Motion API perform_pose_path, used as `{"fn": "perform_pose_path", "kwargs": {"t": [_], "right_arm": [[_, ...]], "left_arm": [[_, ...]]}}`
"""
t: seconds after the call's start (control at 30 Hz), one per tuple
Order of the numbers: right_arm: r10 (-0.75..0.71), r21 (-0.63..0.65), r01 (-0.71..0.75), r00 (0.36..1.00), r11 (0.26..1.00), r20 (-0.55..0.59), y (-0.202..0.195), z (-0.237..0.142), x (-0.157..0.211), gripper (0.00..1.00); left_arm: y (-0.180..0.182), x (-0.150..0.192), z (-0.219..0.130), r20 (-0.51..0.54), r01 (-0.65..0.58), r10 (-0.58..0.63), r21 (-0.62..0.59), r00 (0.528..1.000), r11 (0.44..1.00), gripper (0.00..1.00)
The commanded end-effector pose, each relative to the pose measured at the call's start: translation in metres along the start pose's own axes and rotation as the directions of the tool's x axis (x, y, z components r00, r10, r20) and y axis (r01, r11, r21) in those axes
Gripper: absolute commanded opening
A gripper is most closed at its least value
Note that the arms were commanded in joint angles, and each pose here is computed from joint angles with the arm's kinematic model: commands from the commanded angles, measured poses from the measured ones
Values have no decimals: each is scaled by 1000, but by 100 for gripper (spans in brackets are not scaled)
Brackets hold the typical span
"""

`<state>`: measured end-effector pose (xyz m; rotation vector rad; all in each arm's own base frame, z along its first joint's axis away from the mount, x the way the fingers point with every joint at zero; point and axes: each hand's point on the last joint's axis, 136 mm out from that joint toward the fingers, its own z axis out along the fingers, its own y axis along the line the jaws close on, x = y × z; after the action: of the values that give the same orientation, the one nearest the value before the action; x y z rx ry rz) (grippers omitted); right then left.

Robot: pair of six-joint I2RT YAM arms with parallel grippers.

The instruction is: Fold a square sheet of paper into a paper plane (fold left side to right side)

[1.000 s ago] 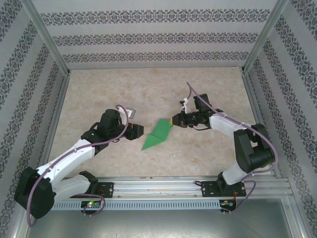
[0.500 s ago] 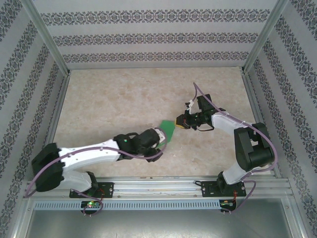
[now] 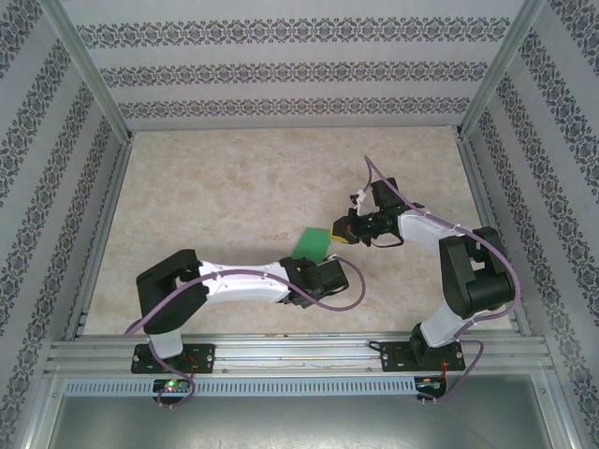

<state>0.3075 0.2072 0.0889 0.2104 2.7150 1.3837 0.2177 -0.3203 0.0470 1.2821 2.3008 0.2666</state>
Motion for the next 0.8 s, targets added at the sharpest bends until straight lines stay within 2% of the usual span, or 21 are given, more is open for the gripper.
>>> {"fn": "perform_pose_path", "kwargs": {"t": [0.0,0.3,0.77], "right_arm": [[18,-2,-18,1000,1000,1,0,-1,-6,0],[23,3,-23,1000,1000,-7,-4,2,-5,0],[22,2,-22,1000,1000,-13,-5,2,-4,0]], "left_arm": [[14,12,1,-73,-84,76,-111,994,990,64],[22,23,11,-113,-98,78,-188,991,977,65],[27,34,22,-136,-49,27,-168,990,984,39]]}}
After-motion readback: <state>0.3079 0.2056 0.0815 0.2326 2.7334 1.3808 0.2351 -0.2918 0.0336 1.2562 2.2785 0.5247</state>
